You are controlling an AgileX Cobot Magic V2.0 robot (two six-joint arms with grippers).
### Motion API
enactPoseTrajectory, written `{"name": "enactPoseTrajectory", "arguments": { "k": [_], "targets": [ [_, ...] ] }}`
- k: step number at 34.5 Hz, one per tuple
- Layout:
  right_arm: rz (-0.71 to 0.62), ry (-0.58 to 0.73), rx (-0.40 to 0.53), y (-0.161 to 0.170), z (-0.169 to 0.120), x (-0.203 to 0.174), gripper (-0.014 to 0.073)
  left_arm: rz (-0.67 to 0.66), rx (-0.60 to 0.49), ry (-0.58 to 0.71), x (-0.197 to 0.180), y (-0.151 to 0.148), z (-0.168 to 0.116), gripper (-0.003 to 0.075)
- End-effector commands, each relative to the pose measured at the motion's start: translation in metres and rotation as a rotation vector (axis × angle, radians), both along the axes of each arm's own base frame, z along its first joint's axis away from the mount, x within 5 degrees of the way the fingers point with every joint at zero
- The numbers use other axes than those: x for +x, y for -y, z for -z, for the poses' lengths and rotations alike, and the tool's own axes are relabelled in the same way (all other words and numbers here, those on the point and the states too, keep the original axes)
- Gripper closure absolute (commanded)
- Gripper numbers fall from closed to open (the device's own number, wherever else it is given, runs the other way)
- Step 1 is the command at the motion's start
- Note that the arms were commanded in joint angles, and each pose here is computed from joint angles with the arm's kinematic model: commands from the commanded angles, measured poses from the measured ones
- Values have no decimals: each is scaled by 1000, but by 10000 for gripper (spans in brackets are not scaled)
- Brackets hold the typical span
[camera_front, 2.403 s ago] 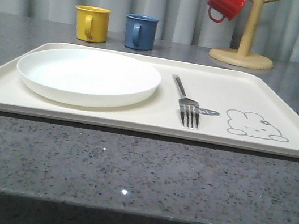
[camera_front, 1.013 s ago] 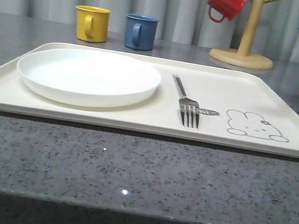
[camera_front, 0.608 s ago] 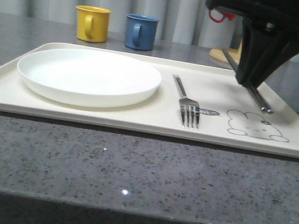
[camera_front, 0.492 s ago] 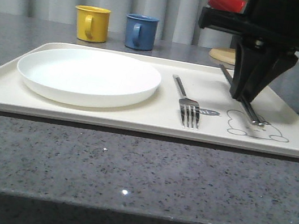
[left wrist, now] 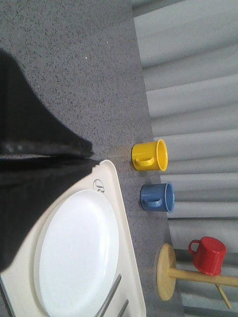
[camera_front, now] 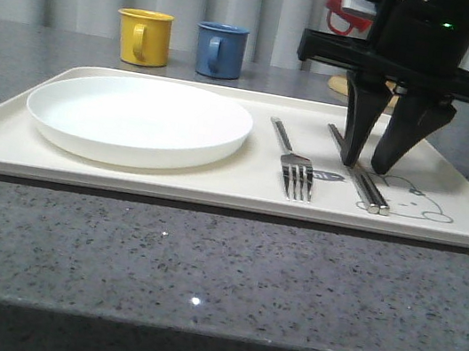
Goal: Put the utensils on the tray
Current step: 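Place the chopsticks on the tray beside the fork and release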
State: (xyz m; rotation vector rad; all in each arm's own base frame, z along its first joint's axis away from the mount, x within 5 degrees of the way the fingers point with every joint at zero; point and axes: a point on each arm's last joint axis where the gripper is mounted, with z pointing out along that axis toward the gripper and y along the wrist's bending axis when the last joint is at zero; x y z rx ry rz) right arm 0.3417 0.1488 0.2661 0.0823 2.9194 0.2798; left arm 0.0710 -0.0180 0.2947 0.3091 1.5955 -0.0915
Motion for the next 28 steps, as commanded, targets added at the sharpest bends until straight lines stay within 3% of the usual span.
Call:
{"name": "enactPoseTrajectory", "arguments": {
  "k": [1,6,13,21,28],
  "targets": [
    [-5,98,30,2,-34,-3,279,8,-39,97,0,1,-16,738],
    [-34,161,-56,18,-65,-6,279,8,-39,97,0,1,-16,738],
    [44,212,-136,86,-95,-6,279,8,-39,97,0,1,-16,738],
    [102,124,-222,177,-90,-7,279,8,-39,97,0,1,-16,738],
    [123,94,-140,212,-76,-2,279,8,-39,97,0,1,-16,738]
  ]
}}
